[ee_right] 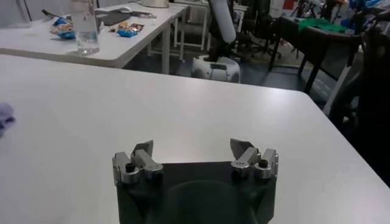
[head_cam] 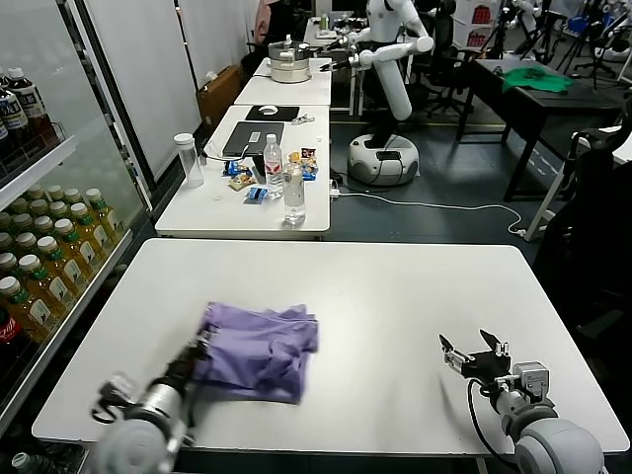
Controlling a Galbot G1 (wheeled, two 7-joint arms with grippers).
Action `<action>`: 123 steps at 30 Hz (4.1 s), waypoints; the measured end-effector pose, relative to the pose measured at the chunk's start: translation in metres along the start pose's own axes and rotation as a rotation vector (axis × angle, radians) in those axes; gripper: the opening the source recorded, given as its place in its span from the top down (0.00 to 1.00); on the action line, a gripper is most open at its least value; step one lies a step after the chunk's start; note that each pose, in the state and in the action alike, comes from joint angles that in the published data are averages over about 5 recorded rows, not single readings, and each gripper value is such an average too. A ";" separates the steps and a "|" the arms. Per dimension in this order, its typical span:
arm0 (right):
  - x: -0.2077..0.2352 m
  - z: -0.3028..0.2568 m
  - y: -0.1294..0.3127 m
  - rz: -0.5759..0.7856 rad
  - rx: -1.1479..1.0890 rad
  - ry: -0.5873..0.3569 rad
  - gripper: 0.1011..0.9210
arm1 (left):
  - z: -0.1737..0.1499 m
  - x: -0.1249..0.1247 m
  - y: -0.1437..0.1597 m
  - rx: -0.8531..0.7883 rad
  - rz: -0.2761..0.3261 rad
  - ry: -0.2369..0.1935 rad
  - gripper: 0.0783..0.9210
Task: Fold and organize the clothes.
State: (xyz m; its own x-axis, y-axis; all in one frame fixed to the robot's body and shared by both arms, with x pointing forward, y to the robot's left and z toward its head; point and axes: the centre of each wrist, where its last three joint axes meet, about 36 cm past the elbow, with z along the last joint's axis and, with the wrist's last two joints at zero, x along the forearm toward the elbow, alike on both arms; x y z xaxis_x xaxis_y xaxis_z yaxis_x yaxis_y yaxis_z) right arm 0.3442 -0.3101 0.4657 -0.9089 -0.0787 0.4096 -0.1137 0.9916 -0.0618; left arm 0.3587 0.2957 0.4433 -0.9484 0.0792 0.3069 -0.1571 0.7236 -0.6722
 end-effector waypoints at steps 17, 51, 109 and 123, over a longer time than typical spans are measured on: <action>0.006 0.001 0.008 -0.013 -0.020 -0.019 0.12 | -0.092 0.036 -0.023 -0.071 0.152 -0.112 0.95; -0.024 -0.020 0.048 -0.149 -0.067 -0.116 0.12 | 0.109 0.002 -0.101 -0.511 0.345 -0.071 0.29; -0.166 -0.019 0.086 -0.136 0.105 -0.104 0.66 | 0.060 0.027 -0.019 -0.615 0.002 -0.294 0.12; -0.110 0.003 0.046 -0.045 0.111 -0.251 0.19 | 0.064 0.037 -0.023 -0.634 0.034 -0.287 0.12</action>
State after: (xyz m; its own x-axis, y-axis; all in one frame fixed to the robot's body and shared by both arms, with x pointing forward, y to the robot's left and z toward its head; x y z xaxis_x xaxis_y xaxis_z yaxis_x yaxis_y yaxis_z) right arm 0.4384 -0.2565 0.4153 -0.9712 -0.1593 0.1772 -0.1873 0.9702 -0.1540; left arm 0.3096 0.2382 0.4268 -0.9990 -0.0125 0.0436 -0.0180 0.9915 -0.1287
